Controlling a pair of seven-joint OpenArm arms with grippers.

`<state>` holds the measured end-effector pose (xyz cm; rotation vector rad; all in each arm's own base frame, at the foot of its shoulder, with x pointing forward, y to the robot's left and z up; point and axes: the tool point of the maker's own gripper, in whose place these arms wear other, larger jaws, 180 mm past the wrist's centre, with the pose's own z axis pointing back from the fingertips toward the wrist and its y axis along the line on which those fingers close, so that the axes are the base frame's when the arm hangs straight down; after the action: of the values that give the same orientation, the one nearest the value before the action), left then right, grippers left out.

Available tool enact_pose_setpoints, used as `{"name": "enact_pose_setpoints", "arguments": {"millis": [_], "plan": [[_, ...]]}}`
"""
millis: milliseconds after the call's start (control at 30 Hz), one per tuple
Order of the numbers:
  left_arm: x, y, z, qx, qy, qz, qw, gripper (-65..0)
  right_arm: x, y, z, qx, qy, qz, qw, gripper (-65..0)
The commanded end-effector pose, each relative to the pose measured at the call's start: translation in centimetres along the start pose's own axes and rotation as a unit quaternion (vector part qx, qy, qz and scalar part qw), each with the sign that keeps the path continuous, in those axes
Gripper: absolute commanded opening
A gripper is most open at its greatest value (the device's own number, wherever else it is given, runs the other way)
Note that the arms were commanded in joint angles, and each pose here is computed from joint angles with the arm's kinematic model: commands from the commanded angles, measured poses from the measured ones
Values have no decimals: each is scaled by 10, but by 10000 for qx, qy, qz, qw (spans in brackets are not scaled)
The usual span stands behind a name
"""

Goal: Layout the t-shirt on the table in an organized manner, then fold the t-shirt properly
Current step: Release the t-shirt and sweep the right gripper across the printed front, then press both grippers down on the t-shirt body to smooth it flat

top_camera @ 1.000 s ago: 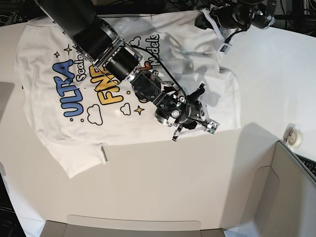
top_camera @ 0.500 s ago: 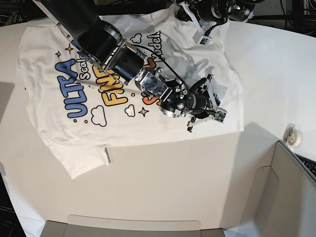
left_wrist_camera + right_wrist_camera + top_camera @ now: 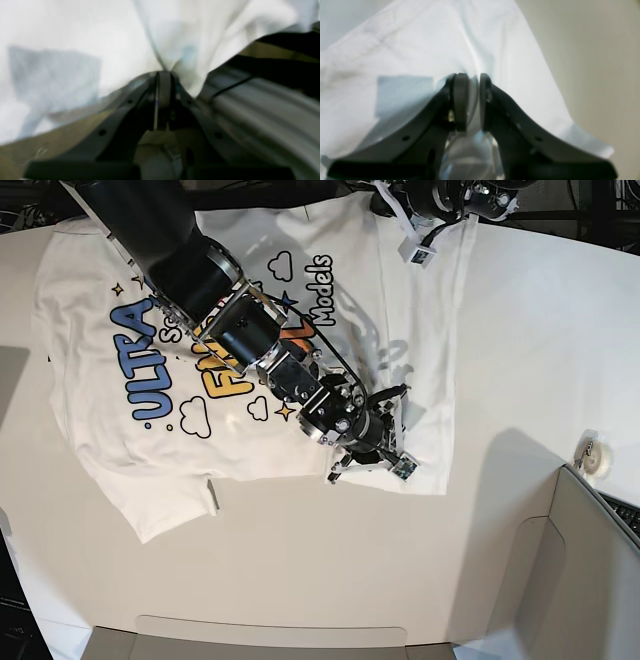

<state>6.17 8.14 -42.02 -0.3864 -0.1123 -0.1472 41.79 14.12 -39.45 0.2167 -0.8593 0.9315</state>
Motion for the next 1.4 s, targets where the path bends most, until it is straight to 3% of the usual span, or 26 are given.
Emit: {"name": "enact_pose_setpoints", "arguments": {"millis": [0, 233, 400, 533, 667, 767, 867, 967, 1067, 1133, 1233, 1367], "plan": [[3, 3, 3, 56, -84, -22, 9999, -646, 15, -9, 2, -135, -116, 80, 9998, -570], [15, 23, 13, 313, -312, 141, 9989, -646, 28, -8, 3, -117, -498, 74, 9987, -570], [27, 42, 23, 539, -537, 283, 9967, -646, 77, 9, 20, 23, -1418, 127, 9898, -569], [42, 59, 35, 714, -835, 449, 9929, -646, 126, 25, 47, 154, -2286, 169, 9733, -569], [85, 73, 61, 458, -1593, 895, 9821, -646, 167, 43, 81, 305, -3196, 155, 9469, -569], [120, 83, 94, 46, -2286, 1344, 9642, -645, 185, 54, 111, 379, -3817, 70, 9235, -570], [148, 87, 133, -523, -2992, 1718, 9372, -645, 172, 36, 140, 187, -4067, 12, 9134, -571], [164, 82, 159, -1023, -3272, 1780, 9224, -644, 133, -8, 166, -364, -3963, -420, 9164, -572], [174, 77, 164, -1130, -3224, 1626, 9257, -644, 74, -70, 192, -1243, -3449, -1021, 9247, -572], [179, 70, 154, -1126, -3107, 1493, 9319, -629, 27, -109, 206, -1836, -2950, -1480, 9259, -572], [185, 63, 143, -964, -2963, 1252, 9419, -602, -35, -153, 222, -2483, -2215, -2075, 9199, -572], [193, 55, 118, -713, -2626, 900, 9581, -592, -79, -172, 220, -2684, -1454, -2517, 9184, -572]]}}
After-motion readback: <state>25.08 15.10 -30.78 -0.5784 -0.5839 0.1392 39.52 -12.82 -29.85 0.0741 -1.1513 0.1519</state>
